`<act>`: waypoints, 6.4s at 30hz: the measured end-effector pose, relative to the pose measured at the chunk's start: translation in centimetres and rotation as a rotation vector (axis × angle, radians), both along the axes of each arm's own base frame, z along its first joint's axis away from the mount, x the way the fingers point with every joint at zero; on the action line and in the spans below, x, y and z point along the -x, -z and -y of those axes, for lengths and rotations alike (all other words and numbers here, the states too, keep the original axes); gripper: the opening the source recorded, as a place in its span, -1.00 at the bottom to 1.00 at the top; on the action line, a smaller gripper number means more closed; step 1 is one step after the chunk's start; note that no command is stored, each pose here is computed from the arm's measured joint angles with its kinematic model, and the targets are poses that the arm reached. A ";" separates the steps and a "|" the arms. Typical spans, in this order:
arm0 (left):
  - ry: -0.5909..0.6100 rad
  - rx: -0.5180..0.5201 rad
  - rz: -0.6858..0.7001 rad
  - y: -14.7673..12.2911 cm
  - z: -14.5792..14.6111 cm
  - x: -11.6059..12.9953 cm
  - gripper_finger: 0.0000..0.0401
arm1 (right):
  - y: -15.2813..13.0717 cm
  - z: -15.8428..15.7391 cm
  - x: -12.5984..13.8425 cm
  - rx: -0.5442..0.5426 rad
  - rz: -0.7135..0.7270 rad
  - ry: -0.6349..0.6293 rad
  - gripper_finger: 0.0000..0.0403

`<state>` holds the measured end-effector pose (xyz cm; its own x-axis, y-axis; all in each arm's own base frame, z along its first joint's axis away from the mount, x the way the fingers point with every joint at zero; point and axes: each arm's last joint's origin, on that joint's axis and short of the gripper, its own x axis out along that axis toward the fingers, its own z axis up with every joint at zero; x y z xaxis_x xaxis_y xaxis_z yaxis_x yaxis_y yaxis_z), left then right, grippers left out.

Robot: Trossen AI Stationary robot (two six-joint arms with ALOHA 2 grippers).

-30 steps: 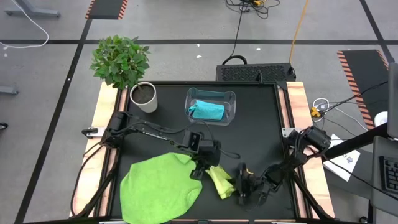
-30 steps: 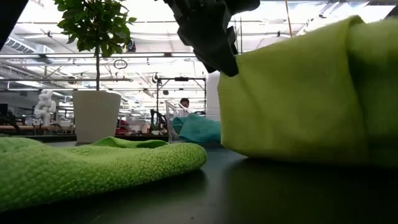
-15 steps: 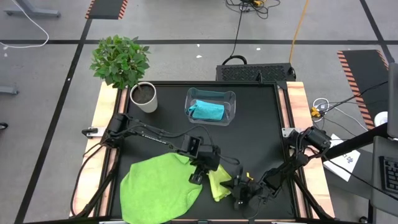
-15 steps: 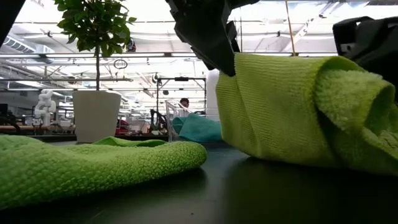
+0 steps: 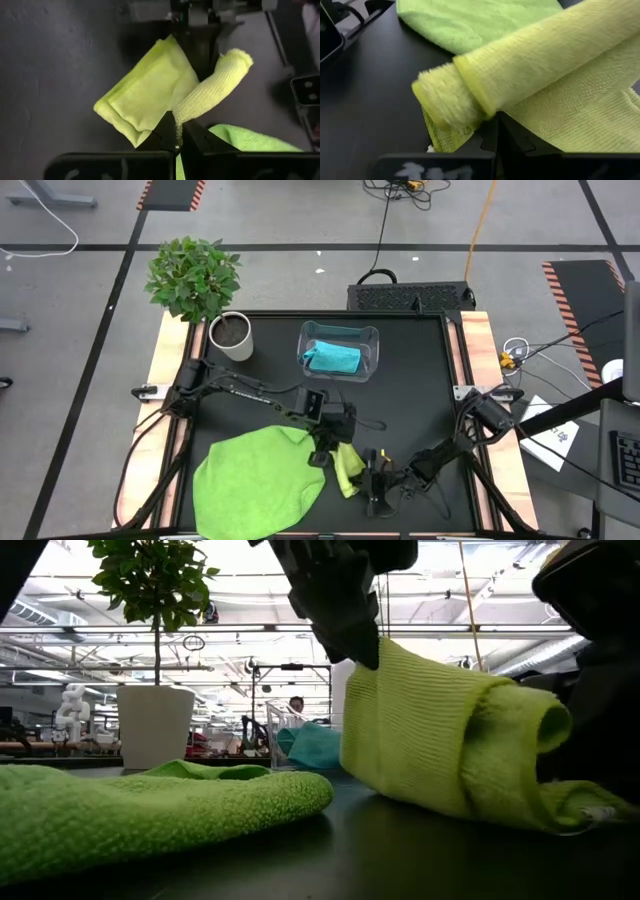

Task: Fold microfiber towels
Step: Fold the light green towel

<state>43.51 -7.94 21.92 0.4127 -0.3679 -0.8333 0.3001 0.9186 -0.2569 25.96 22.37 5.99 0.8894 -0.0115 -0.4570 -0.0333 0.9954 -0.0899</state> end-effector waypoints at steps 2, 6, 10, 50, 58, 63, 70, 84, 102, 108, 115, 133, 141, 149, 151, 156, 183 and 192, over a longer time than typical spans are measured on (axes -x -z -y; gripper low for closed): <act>-0.020 0.031 -0.007 0.0 -0.7 -0.1 -0.98 | 0.2 0.0 0.0 -0.001 0.002 0.001 -1.00; -0.057 0.080 -0.020 -0.1 -2.3 -0.4 -0.97 | 0.3 -0.1 0.1 0.005 -0.001 -0.004 -1.00; -0.071 0.140 -0.005 0.7 -3.3 -1.2 -0.98 | 0.3 -0.2 0.1 0.028 0.005 -0.023 -1.00; -0.060 0.128 -0.013 5.7 -3.9 -3.2 -0.98 | -5.9 -2.4 5.0 0.122 0.088 0.055 -1.00; -0.061 0.120 -0.040 7.2 -3.6 -3.4 -0.97 | -8.6 -3.6 7.1 0.175 0.177 0.022 -1.00; -0.067 0.120 -0.034 7.2 -3.6 -3.5 -0.93 | -8.5 -3.2 6.6 0.167 0.136 -0.017 -1.00; -0.045 0.116 -0.019 7.1 -2.6 -3.5 -0.97 | -6.8 -0.8 3.8 0.194 0.039 0.044 -1.00; -0.033 0.078 -0.004 7.1 -2.1 -3.5 -0.91 | -2.8 0.4 2.1 0.013 -0.121 0.076 -1.00; -0.129 -0.024 -0.080 8.6 -2.8 -2.5 -0.89 | -2.3 0.1 2.9 0.017 -0.142 0.058 -1.00; -0.100 -0.044 -0.057 8.4 -2.9 -2.6 -0.78 | -2.2 0.1 2.9 0.007 -0.159 0.058 -1.00; -0.054 -0.068 -0.018 8.0 -2.6 -2.8 -0.40 | -1.8 0.5 3.3 -0.025 -0.174 0.068 -1.00; 0.002 0.004 0.133 -0.1 -0.9 -0.9 0.16 | -1.3 1.0 3.6 -0.044 -0.187 0.067 -1.00; 0.107 0.045 0.207 2.7 3.4 0.0 -0.30 | -1.2 1.1 3.7 -0.040 -0.190 0.068 -1.00; 0.078 -0.010 0.323 3.3 2.3 -0.5 -0.94 | -1.4 0.9 3.5 -0.046 -0.167 0.054 -1.00; 0.068 -0.008 0.331 3.9 1.9 -0.4 -0.94 | -1.4 0.9 3.5 -0.046 -0.167 0.053 -1.00; 0.008 0.040 0.338 6.3 1.3 0.4 -0.97 | -1.4 0.9 3.5 -0.045 -0.167 0.054 -1.00; -0.167 0.110 0.325 12.0 0.2 3.5 -0.99 | -2.0 0.3 3.2 0.106 -0.097 -0.094 -1.00; -0.171 0.118 0.316 12.5 0.2 3.4 -0.97 | -4.1 -0.6 3.2 0.281 -0.088 -0.247 -1.00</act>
